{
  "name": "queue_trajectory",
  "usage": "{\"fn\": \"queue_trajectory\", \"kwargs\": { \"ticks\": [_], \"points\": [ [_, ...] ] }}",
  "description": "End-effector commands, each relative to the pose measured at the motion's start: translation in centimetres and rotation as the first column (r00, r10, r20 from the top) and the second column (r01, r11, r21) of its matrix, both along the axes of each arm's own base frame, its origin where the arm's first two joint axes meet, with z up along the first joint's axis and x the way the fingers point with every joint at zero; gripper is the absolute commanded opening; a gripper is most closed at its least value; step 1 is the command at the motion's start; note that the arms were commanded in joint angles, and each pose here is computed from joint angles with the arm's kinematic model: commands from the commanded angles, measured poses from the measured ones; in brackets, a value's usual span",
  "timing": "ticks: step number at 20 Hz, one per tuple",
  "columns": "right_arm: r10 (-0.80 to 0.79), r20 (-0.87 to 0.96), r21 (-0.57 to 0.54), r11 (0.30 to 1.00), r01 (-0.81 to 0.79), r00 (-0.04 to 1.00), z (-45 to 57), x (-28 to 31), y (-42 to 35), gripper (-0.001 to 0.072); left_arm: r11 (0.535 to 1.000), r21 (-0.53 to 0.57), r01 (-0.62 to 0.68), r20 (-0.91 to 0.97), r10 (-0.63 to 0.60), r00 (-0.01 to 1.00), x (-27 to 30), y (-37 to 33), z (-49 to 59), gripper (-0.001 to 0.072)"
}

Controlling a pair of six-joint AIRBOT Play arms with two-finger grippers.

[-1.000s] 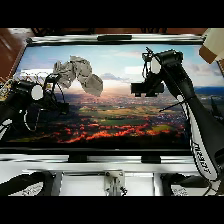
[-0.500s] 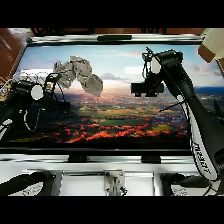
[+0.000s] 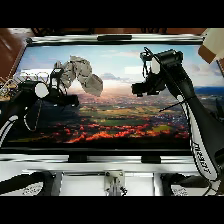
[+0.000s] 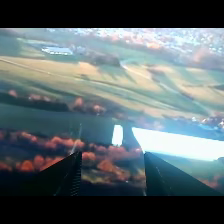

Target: Fold the shirts.

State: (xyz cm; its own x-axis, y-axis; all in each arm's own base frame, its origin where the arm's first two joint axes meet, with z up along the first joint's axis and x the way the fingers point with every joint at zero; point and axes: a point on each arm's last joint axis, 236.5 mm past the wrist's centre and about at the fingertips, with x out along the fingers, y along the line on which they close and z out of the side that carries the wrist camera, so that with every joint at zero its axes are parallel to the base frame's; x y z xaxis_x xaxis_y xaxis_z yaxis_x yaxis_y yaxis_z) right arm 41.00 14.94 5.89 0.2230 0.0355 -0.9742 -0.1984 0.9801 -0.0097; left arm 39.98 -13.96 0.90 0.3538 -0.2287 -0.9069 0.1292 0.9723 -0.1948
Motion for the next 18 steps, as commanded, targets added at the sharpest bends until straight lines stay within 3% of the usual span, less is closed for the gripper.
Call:
{"fn": "queue_trajectory", "kwargs": {
  "ticks": [1, 6, 11, 13, 15, 17, 18],
  "points": [
    [0.031, 0.003, -0.012, 0.999, -0.031, 1.000, 0.0, 0.0, -0.1, 0.0501, 0.997, -0.055, -0.059, 0.142, 0.067, 0.988, 7.2, -0.3, 1.2, 0.0580],
    [0.036, -0.018, 0.020, 0.999, -0.036, 0.999, -0.1, -0.5, 0.7, 0.0501, 0.972, -0.113, -0.207, 0.159, 0.224, 0.962, 19.0, 2.5, -0.3, 0.0633],
    [0.051, -0.020, 0.054, 0.997, -0.050, 0.999, 0.0, -0.6, 1.5, 0.0500, 0.933, -0.266, -0.241, 0.063, 0.266, 0.962, 22.5, 0.6, -5.6, 0.0633],
    [0.051, -0.019, 0.058, 0.997, -0.050, 0.999, 0.0, -0.5, 1.6, 0.0500, 0.933, -0.263, -0.246, 0.034, 0.264, 0.964, 22.4, 0.1, -7.9, 0.0628],
    [0.051, -0.019, 0.058, 0.997, -0.050, 0.999, 0.0, -0.5, 1.6, 0.0500, 0.941, -0.253, -0.225, 0.040, 0.243, 0.969, 22.4, -0.3, -9.0, 0.0573],
    [0.046, -0.019, 0.059, 0.997, -0.045, 0.999, 0.0, -0.5, 1.6, 0.0500, 0.941, -0.264, -0.212, 0.071, 0.238, 0.969, 23.0, -0.5, -8.3, 0.0151],
    [0.033, -0.020, 0.062, 0.998, -0.031, 0.999, 0.0, -0.5, 1.6, 0.0500, 0.947, -0.264, -0.183, 0.088, 0.212, 0.973, 22.9, -0.7, -7.6, 0.0034]
  ]
}}
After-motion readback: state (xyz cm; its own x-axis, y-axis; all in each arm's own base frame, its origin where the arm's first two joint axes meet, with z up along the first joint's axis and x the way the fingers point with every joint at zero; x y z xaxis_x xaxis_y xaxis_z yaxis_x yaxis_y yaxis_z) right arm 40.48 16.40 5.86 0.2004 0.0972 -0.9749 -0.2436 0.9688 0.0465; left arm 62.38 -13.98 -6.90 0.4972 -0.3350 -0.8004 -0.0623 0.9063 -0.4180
